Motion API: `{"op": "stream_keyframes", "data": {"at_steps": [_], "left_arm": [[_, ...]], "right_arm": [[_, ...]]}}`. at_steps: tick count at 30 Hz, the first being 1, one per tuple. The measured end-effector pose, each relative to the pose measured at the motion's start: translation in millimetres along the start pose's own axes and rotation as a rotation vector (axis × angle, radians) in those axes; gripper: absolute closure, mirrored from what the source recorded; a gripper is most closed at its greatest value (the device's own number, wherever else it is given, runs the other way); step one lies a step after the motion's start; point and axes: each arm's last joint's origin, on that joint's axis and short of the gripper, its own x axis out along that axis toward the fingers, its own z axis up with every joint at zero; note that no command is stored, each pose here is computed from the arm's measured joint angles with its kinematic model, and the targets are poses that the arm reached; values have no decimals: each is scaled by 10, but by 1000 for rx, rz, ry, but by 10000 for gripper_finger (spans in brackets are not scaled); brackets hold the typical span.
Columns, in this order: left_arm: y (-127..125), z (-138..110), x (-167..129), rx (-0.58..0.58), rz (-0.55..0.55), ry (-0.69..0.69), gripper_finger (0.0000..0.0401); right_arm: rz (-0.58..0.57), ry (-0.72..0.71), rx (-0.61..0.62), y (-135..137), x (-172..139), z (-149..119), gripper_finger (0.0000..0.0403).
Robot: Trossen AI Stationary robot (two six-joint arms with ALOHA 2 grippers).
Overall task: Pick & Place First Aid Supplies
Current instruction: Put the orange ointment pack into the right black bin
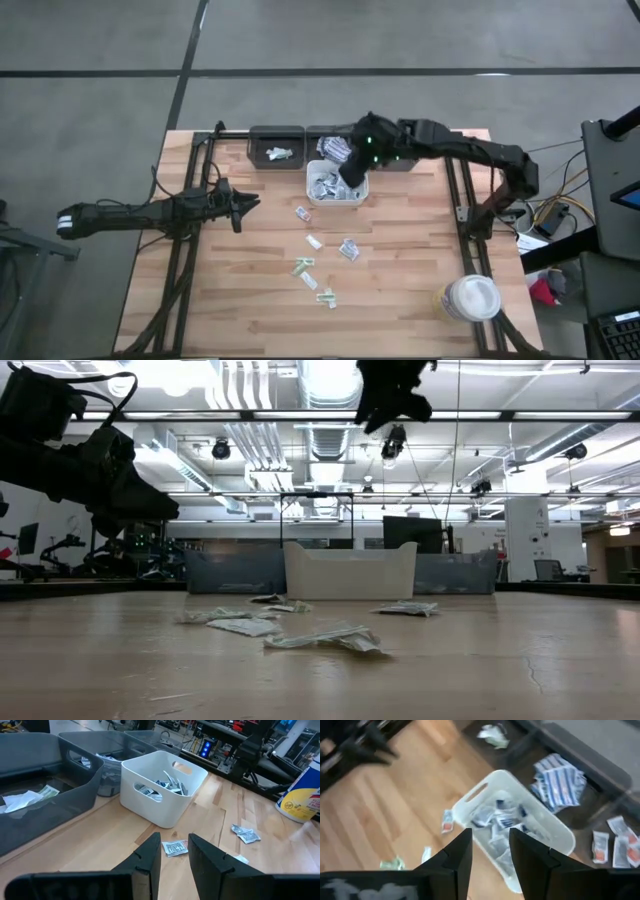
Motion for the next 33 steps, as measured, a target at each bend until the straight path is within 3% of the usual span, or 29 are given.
{"op": "stream_keyframes", "data": {"at_steps": [8,12,17,25,33], "left_arm": [[-9,25,0,-12,-7,-29,307],[-19,54,-2,-19,-19,-57,307],[-29,79,-4,-21,-29,-83,307],[-39,104,-7,-46,-44,-107,307],[-38,101,-7,-2,-40,-104,307]], "right_arm": [[-5,5,-206,477,-49,-382,292],[-43,7,-264,571,-59,-625,301],[-7,16,-308,603,-32,-901,317],[151,-95,-148,417,72,-1270,346],[421,-103,-23,378,426,-1688,355]]}}
